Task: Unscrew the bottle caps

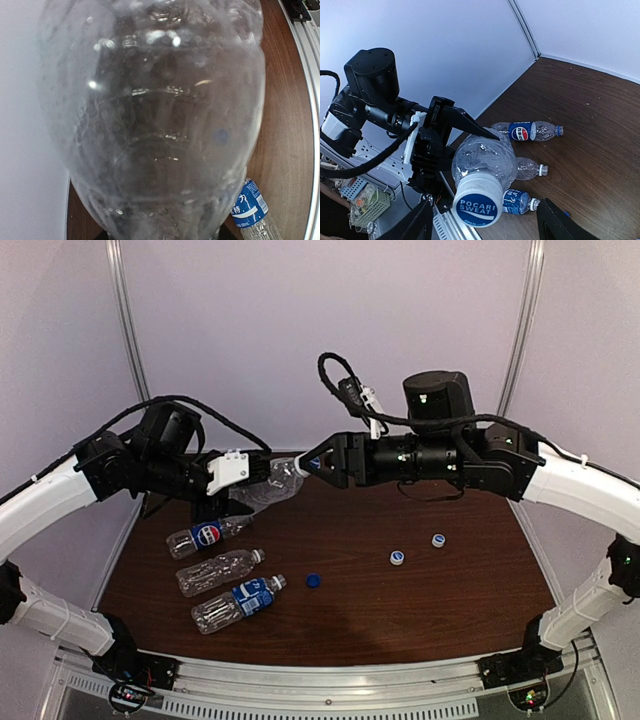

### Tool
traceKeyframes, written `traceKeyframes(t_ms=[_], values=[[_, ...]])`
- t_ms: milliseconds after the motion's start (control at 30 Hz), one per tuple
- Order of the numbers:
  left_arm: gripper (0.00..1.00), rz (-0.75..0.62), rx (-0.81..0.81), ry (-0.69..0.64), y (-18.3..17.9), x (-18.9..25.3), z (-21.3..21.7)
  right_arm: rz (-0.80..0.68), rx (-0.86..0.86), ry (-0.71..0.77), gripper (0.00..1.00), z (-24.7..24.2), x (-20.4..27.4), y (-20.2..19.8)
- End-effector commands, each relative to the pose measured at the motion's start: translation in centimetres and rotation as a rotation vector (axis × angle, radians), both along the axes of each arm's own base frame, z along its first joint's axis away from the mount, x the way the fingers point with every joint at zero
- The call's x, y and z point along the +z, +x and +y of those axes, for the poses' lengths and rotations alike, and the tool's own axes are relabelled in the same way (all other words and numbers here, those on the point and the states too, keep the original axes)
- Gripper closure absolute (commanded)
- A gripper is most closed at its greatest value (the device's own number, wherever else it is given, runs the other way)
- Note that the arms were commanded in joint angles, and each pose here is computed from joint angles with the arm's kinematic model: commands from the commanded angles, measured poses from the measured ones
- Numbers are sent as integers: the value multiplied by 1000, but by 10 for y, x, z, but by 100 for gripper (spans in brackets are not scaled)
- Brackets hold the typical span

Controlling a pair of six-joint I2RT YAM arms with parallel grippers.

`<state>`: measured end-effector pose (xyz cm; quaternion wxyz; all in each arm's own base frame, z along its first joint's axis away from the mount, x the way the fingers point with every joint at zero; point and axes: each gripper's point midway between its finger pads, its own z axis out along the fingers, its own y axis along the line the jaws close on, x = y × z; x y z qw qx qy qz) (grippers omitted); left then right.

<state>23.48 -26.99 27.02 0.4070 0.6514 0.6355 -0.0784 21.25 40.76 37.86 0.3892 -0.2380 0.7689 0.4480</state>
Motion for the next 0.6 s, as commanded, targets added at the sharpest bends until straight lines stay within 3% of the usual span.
traceKeyframes(t_ms=[0,100,333,433,567], values=[[63,-37,10,-43,5,14,-3,24,8,30,34,7,5,1],[63,-36,8,-43,4,14,-4,21,12,19,43,11,4,3],[62,-32,6,-36,4,11,-3,-7,25,10,80,13,5,3],[62,-34,2,-37,4,11,-3,-62,67,-20,100,14,3,0],[63,-18,-19,-34,-1,9,-3,-219,215,-112,100,16,-3,-15]])
